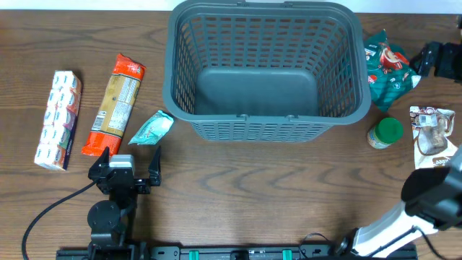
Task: Pack container
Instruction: 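Reach the right gripper toward the green-lidded jar on the right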
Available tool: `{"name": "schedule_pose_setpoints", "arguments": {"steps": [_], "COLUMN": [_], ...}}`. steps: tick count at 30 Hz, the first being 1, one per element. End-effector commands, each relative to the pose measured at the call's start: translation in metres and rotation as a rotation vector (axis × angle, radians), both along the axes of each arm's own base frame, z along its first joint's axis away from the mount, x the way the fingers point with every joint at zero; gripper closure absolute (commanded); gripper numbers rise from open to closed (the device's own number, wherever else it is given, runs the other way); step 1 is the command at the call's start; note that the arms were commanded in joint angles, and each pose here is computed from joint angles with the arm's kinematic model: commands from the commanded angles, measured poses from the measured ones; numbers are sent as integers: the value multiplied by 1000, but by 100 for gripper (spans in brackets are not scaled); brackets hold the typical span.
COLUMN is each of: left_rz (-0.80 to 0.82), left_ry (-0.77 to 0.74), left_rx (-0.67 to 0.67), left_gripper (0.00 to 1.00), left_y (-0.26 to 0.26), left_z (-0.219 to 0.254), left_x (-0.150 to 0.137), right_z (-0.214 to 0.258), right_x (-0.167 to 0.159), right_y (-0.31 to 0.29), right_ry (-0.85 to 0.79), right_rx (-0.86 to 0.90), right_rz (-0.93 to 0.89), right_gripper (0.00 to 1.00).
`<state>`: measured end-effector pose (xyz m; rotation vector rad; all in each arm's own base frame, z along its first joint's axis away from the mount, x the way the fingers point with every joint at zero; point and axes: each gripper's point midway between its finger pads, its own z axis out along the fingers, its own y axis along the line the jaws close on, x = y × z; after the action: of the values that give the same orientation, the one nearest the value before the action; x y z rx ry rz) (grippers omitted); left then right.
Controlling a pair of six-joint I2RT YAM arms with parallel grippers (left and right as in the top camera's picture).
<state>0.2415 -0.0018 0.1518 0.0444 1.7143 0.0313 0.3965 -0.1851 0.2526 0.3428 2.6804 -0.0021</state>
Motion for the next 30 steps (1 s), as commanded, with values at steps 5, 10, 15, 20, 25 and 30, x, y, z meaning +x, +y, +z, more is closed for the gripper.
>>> {"name": "schedule_pose_setpoints", "arguments": {"steps": [5,10,15,20,25,30], "left_rz": [8,8,8,8,8,8], "left_ry": [34,34,34,34,34,34], "left_rx": [15,15,15,15,15,15], "left_gripper": [1,1,1,1,1,1], "left_y": [2,2,2,2,2,2], "left_z": [-15,-15,-15,-15,-15,-15], "left_x": [0,0,0,0,0,0], "right_z": [-12,-28,-48,-68,-77,-83], "right_x": [16,21,27,24,21,3], "right_y": [-3,-3,2,3,-4,-4], "right_ry": [-16,14,43,101,143,224], "right_rx": [27,36,61,92,117,160], "right_rz": [43,68,161,167,8,-169], "right_gripper": [1,1,1,1,1,1]}}
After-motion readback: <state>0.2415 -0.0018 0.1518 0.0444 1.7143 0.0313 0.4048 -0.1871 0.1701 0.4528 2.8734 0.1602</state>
